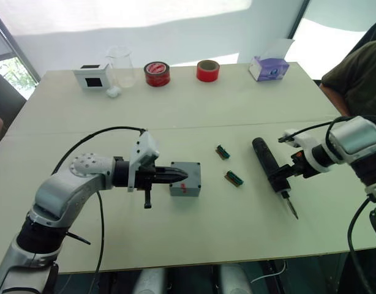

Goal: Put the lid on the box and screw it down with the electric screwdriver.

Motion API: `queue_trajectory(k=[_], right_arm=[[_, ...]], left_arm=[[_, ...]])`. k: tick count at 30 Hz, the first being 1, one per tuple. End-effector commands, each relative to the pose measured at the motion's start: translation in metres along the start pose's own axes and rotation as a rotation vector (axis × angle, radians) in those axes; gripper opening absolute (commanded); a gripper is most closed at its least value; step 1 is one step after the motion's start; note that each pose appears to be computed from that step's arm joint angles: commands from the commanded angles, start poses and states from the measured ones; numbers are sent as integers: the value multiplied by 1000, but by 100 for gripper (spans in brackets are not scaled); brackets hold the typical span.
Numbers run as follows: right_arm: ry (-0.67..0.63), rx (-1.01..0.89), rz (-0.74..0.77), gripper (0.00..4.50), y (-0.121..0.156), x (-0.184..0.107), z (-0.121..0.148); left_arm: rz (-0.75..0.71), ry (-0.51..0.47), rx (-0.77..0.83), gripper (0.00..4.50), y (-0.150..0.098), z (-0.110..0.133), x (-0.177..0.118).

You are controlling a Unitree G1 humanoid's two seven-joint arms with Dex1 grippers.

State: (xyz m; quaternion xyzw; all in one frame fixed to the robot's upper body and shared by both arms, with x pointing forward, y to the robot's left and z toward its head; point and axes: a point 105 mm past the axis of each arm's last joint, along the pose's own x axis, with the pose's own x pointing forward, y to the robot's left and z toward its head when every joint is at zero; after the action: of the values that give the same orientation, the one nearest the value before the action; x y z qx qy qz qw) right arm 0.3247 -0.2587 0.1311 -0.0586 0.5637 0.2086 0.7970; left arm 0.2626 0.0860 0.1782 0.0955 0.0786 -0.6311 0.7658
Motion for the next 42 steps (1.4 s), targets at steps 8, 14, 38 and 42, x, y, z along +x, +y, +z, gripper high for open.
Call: queue_trajectory(k=[8,14,38,42], right_arm=[[77,-45,-16,450,12,19,-5],[107,-27,-26,293,13,25,-11],[-1485,-269,295,184,124,-160,100],[-1533,-302,479,184,163,-148,87]], left_arm=[[-4,-33,25,4,-4,7,4],[7,-45,21,0,-1,9,2],[192,-2,-54,0,37,-4,-38],[200,19,-61,0,40,-6,-40]])
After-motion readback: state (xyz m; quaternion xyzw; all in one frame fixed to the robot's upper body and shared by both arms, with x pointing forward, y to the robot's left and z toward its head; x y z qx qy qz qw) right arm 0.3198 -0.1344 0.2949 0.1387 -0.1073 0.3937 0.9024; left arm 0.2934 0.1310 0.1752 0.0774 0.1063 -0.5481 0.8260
